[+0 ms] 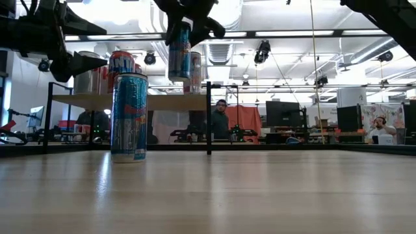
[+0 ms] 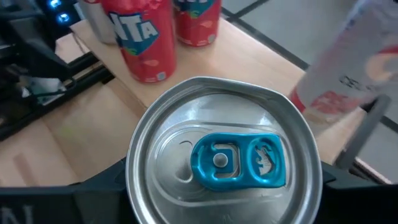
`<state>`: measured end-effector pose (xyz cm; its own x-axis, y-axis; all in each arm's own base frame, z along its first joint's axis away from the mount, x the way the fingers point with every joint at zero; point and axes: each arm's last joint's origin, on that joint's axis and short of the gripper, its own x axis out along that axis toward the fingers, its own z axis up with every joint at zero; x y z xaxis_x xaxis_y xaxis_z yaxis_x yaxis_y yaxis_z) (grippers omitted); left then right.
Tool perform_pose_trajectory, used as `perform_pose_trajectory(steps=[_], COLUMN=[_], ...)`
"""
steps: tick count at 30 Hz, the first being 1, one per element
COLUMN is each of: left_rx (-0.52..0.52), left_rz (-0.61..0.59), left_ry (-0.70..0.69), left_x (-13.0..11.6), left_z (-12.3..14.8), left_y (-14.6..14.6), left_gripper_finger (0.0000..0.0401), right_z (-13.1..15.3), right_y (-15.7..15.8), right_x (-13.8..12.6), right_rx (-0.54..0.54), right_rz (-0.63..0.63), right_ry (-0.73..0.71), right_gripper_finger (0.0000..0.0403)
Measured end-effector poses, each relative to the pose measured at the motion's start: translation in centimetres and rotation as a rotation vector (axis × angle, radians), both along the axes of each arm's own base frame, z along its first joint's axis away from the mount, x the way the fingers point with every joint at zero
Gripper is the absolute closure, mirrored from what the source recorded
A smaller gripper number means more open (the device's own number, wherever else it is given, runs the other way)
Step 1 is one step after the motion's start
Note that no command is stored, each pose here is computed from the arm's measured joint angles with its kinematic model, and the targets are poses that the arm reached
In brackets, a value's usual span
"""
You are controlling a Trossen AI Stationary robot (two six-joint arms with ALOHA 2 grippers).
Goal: Place canned beverage on shelf
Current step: Put the bottom blue soda can on the shelf
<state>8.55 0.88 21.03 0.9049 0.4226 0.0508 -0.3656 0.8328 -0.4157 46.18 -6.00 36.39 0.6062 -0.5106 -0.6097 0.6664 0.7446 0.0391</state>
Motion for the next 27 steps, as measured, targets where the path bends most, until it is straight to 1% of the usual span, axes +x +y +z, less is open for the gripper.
perform_pose_trajectory(steps=[7, 14, 22, 25, 27], left_rx=[0.000, 0.000, 0.000, 0.000, 0.000], left_rz=[0.000, 0.000, 0.000, 0.000, 0.000], left_ry=[0.000, 0.000, -0.001, 0.000, 0.000], left_x=[0.0, 0.0, 0.0, 0.0, 0.0], left_z=[0.0, 0.0, 0.0, 0.0, 0.0], left_y=[0.0, 0.0, 0.0, 0.0, 0.0], left_gripper_finger=[0.0003, 0.0003, 0.0003, 0.0003, 0.0003], right_z=[0.2, 0.1, -1.1, -1.5, -2.0], right_y=[-1.9, -3.9, -5.8, -6.1, -6.2], right_x=[0.1, 0.2, 0.9, 1.3, 1.4], right_rx=[-0.011, 0.009, 0.027, 0.012, -0.007], right_rz=[0.144, 0.265, 0.315, 0.354, 0.375], right_ry=[0.013, -0.002, -0.015, -0.014, 0.015], right_gripper_finger=[0.0173, 0.0172, 0.0171, 0.0171, 0.0170])
